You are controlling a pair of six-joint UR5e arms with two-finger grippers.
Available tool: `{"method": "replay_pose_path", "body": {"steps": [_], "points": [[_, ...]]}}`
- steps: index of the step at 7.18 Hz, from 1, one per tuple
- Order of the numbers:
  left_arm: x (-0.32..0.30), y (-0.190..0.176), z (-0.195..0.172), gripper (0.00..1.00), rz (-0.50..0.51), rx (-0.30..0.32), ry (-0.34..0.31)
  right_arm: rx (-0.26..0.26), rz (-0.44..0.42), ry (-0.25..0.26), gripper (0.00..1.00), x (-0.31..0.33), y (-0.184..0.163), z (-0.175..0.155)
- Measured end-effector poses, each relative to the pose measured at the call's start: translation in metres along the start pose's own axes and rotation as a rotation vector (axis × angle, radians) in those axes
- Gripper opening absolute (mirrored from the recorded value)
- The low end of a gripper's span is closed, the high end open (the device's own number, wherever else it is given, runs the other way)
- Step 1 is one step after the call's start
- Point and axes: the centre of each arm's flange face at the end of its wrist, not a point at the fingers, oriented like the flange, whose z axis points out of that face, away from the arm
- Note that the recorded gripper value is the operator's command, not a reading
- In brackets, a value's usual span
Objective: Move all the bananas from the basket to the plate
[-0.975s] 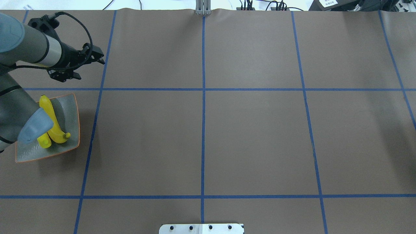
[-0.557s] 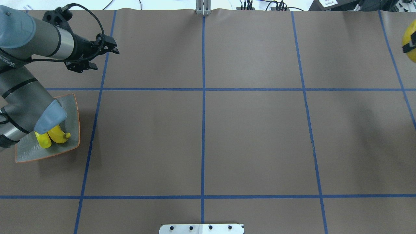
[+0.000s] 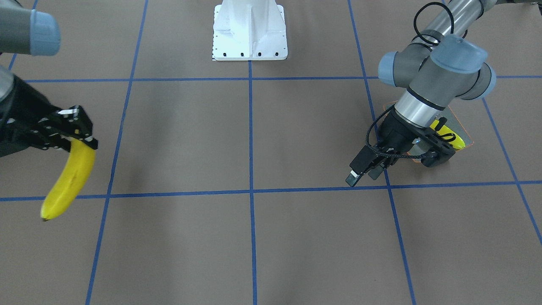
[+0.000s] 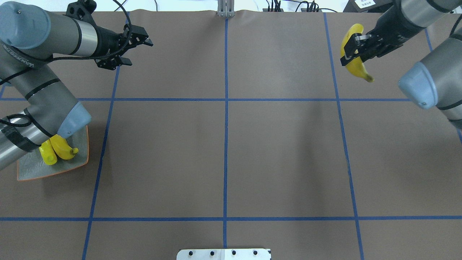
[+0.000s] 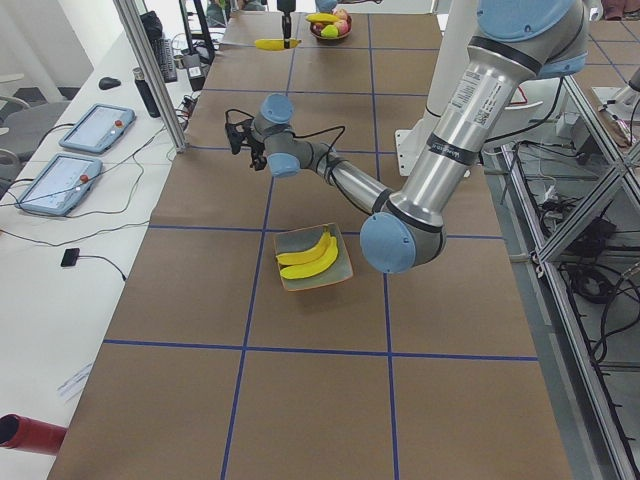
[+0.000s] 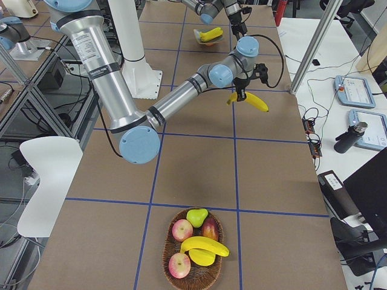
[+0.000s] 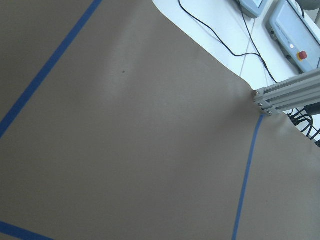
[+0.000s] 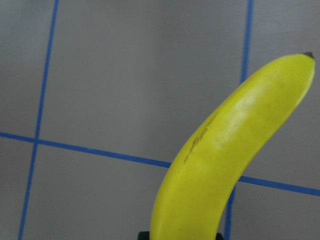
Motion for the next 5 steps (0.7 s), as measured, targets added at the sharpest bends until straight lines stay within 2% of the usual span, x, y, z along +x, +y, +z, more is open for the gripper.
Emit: {"method": "replay_pose_path", "body": {"steps": [1, 2, 5], "points": [[0.004, 0.004, -0.002, 1.0, 0.01, -0.033, 0.022, -0.001, -0.049, -0.027, 0.0, -0.038, 0.008, 0.019], [0.007, 0.008, -0.003, 1.0, 0.022, -0.056, 0.038, 0.019, -0.096, -0.032, 0.0, -0.076, 0.017, 0.039], [0.022, 0.038, 0.006, 1.0, 0.061, -0.111, 0.08, 0.072, -0.2, -0.017, 0.0, -0.166, 0.048, 0.086]]}}
